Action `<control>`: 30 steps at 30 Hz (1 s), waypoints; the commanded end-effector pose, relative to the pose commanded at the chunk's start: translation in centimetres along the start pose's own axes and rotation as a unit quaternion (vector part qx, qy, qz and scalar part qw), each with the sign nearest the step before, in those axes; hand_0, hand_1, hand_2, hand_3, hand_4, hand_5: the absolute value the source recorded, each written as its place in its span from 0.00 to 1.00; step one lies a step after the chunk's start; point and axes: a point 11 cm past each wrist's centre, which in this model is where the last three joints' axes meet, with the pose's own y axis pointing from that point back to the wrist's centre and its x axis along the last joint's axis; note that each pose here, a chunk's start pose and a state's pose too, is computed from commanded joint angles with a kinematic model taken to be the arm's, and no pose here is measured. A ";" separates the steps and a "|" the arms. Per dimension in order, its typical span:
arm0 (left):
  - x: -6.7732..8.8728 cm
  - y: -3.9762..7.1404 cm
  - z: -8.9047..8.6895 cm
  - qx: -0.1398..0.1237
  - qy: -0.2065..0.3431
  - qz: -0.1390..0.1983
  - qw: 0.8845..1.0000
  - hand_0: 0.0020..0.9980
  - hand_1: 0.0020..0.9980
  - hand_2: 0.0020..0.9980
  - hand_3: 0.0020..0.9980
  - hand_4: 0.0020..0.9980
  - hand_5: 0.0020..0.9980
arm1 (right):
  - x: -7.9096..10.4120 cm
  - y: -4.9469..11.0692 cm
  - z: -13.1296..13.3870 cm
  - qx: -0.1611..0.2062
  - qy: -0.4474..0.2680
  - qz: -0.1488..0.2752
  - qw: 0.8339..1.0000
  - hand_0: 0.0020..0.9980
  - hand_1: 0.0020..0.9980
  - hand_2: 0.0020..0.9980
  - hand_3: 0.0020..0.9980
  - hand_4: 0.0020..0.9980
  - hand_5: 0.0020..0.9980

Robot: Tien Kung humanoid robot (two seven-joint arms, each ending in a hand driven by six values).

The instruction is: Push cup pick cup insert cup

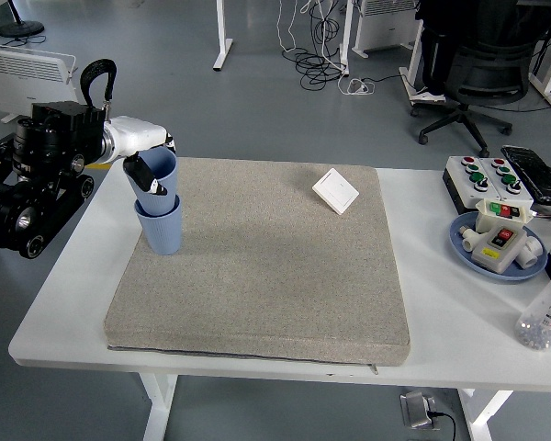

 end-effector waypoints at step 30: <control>-0.8 -0.5 -1.2 0.012 0.000 0.005 1.000 0.62 0.75 0.87 0.92 0.93 0.37 | 0.1 0.0 -0.1 0.002 -0.001 0.001 1.000 0.75 0.63 0.64 0.56 0.08 0.44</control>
